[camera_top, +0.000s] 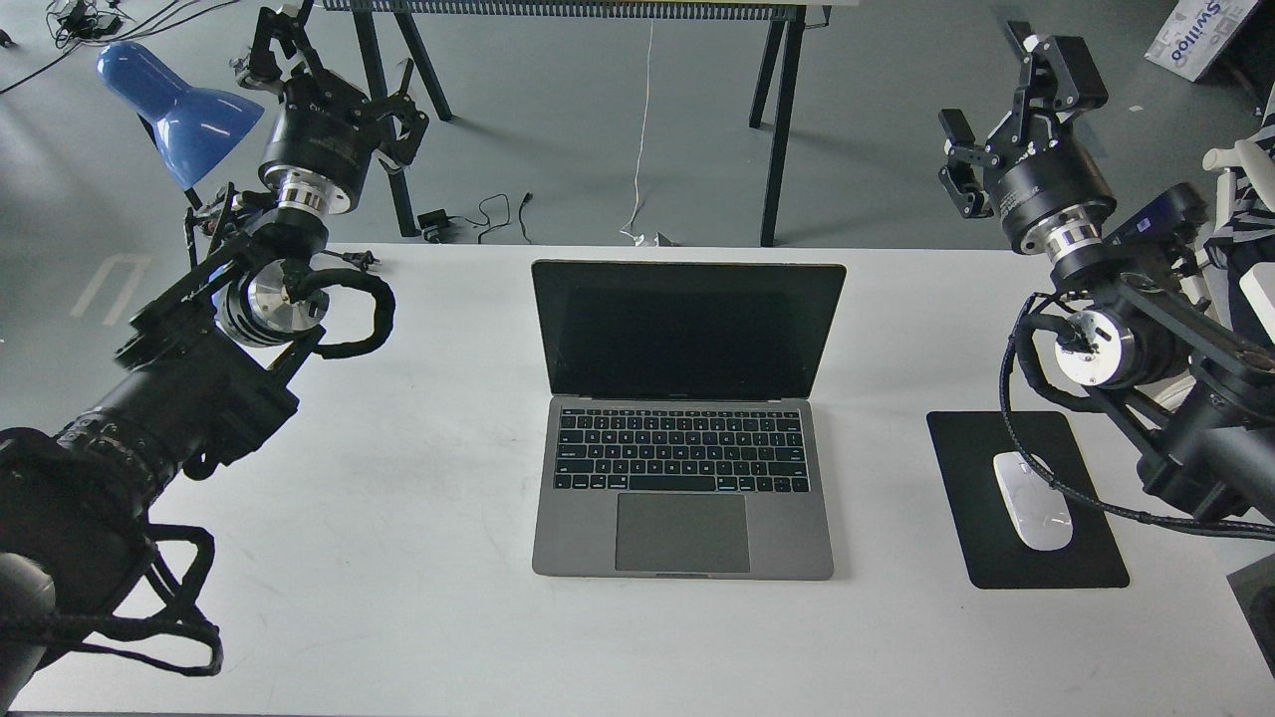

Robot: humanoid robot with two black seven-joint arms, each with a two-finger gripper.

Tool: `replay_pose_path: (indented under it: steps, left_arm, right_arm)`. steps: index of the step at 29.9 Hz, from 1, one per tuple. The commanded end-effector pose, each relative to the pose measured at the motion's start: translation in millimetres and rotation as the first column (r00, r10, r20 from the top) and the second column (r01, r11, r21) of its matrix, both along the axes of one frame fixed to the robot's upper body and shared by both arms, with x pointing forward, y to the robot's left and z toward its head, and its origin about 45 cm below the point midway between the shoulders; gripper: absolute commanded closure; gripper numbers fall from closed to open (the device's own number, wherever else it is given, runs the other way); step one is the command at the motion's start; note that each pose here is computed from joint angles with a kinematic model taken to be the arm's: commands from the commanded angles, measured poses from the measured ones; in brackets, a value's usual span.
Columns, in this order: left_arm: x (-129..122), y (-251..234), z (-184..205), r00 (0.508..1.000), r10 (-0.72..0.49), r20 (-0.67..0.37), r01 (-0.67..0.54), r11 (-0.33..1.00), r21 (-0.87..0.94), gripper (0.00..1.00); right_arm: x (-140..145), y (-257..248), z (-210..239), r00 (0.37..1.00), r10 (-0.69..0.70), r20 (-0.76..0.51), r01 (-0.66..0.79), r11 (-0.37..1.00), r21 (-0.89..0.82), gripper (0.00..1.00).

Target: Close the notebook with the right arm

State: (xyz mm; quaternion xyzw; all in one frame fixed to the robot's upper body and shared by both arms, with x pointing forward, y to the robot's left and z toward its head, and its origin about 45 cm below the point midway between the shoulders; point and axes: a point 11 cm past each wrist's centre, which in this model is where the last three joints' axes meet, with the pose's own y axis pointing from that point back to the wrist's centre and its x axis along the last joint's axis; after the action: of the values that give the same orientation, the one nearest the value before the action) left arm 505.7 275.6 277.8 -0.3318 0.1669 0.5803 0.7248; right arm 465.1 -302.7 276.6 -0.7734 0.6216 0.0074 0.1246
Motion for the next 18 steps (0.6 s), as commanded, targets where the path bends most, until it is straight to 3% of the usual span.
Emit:
replay_pose_path:
  steps: [1, 14, 18]
  left_arm:
    - [0, -1, 0, 1.0, 0.003, -0.003, -0.003, 1.0, 0.004, 0.0]
    - [0, 1, 1, 1.0, 0.002, 0.0, -0.002, 1.0, 0.003, 0.0]
    - [0, 1, 1, 1.0, 0.002, 0.001, -0.002, 1.0, 0.001, 0.0]
  right_arm:
    - [0, 0, 0, 1.0, 0.002, -0.001, -0.002, 1.0, 0.0, 0.01]
    - [3, -4, 7, 1.0, 0.005, 0.015, -0.005, 0.999, -0.043, 0.01]
    - [12, 0, 7, 1.0, 0.025, 0.005, -0.024, 0.983, -0.179, 0.01]
